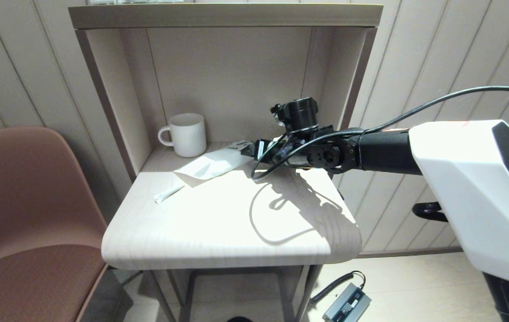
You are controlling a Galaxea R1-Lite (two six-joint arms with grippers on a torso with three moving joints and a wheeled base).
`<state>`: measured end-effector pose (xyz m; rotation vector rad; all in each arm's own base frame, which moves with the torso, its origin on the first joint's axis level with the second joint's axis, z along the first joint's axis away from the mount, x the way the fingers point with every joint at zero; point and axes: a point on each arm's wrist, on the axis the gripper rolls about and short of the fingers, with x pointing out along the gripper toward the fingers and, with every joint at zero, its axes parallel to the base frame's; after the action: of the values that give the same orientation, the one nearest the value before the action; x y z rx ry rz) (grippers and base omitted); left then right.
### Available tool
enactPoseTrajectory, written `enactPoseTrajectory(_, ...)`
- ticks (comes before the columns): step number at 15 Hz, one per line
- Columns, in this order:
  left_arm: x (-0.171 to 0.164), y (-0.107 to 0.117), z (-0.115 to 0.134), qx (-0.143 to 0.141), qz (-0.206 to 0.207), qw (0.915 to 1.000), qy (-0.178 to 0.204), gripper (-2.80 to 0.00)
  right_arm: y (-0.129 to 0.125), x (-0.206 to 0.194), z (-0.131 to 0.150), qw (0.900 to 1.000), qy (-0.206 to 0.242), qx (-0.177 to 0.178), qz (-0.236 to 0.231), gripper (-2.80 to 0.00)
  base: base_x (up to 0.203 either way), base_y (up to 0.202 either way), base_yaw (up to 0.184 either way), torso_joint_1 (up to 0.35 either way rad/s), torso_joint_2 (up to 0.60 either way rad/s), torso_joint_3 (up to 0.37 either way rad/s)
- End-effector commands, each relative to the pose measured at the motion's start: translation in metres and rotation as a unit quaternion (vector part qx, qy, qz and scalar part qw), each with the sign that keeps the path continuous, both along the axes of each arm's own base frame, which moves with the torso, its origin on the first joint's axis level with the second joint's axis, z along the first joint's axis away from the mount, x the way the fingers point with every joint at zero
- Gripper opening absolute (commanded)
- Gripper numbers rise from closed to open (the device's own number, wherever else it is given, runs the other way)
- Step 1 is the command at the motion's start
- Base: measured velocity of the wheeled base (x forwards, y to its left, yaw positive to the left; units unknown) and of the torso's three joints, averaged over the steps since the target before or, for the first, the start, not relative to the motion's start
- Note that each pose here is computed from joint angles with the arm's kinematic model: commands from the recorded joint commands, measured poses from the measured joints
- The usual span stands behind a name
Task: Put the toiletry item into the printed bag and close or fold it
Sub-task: Pick up the storage bag
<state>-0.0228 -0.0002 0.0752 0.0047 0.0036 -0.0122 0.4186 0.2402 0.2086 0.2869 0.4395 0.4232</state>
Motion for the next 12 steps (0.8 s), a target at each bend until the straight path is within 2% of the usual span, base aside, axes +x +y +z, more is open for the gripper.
enactPoseTrajectory(1, 0.000, 0.000, 0.000, 0.000, 0.000, 1.0000, 0.000, -2.80, -0.003, -0.007, 0.015, 1.000, -0.007, 0.016, -0.002, 0.00, 0.000, 0.000, 0.000, 0.000, 0.00, 0.000)
enactPoseTrajectory(4, 0.000, 0.000, 0.000, 0.001, 0.000, 1.0000, 0.000, -2.80, -0.008, -0.024, 0.037, 0.999, -0.019, 0.027, 0.001, 0.00, 0.000, 0.000, 0.000, 0.000, 0.00, 0.000)
enactPoseTrajectory(7, 0.000, 0.000, 0.000, 0.001, 0.000, 1.0000, 0.000, -2.80, 0.003, -0.019, 0.026, 0.999, -0.020, 0.024, 0.004, 0.00, 0.000, 0.000, 0.000, 0.000, 0.00, 0.000)
enactPoseTrajectory(9, 0.000, 0.000, 0.000, 0.000, 0.000, 1.0000, 0.000, -2.80, 0.020, -0.006, -0.001, 0.999, -0.036, 0.018, -0.009, 0.00, 0.000, 0.000, 0.000, 0.000, 0.00, 0.000)
enactPoseTrajectory(12, 0.000, 0.000, 0.000, 0.000, 0.000, 1.0000, 0.000, -2.80, 0.036, 0.013, -0.053, 0.997, -0.049, -0.045, -0.038, 0.00, 0.000, 0.000, 0.000, 0.000, 0.00, 0.000)
